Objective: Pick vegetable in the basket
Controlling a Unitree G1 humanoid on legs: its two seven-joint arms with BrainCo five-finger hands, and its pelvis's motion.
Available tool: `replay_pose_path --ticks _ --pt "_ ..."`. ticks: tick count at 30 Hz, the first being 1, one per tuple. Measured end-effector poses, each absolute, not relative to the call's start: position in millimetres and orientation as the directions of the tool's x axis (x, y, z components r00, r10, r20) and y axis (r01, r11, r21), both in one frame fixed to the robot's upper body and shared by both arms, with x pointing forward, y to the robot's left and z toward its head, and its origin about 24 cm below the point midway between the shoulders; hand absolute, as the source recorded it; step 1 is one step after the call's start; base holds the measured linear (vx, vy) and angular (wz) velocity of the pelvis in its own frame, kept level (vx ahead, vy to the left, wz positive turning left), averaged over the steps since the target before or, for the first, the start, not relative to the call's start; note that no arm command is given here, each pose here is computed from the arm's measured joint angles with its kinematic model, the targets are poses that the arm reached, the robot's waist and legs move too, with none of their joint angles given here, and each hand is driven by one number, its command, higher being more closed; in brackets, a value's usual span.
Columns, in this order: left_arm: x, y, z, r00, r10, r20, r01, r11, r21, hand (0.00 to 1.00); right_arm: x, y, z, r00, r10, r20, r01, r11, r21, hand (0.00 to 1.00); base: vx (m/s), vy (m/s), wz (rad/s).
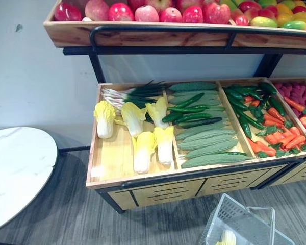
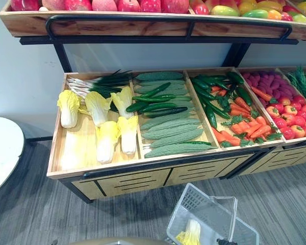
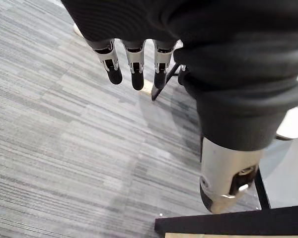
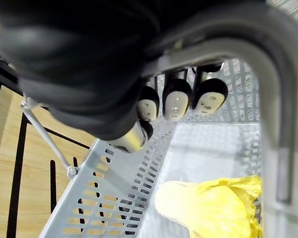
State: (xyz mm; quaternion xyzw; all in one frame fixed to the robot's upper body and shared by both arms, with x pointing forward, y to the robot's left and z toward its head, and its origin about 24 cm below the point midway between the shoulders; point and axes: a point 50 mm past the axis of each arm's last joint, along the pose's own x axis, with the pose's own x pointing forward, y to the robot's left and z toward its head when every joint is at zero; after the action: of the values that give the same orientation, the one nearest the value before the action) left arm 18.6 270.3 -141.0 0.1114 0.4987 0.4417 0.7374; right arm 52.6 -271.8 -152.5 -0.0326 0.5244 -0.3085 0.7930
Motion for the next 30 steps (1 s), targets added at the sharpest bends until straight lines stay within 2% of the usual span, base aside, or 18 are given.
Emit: replay_pose_path --ticks 5,12,17,22,27,30 --pt "30 268 -143 0.235 0.708 -0.666 -0.373 0.698 0.611 0.00 62 -271 -151 0.294 -0.519 -0.803 0.409 0.827 -0.385 1.00 -0.01 -0.038 -0.07" --pt "38 253 -150 0.332 0.589 -0.737 -0.222 0.808 0.546 0.00 67 -271 -150 0.312 -0.513 -0.799 0.383 0.838 -0.388 1.00 -0.02 -0.020 -0.03" --pt "37 242 -154 0.361 0.519 -0.775 -0.151 0.853 0.500 0.00 68 -276 -148 0.315 -0.523 -0.792 0.380 0.834 -0.400 1.00 0.01 0.009 -0.11" --pt "42 239 -154 0.411 0.455 -0.790 -0.066 0.879 0.472 0.00 68 -287 -144 0.304 -0.554 -0.775 0.446 0.802 -0.399 1.00 -0.02 0.093 -0.23" --pt "52 245 -151 0.440 0.455 -0.774 -0.047 0.872 0.486 0.00 96 -276 -140 0.406 -0.531 -0.743 0.414 0.832 -0.369 1.00 -0.12 0.199 -0.95" --pt "62 248 -149 0.466 0.447 -0.763 -0.028 0.870 0.493 0.00 102 -275 -138 0.429 -0.526 -0.734 0.402 0.839 -0.366 1.00 -0.14 0.180 -0.89"
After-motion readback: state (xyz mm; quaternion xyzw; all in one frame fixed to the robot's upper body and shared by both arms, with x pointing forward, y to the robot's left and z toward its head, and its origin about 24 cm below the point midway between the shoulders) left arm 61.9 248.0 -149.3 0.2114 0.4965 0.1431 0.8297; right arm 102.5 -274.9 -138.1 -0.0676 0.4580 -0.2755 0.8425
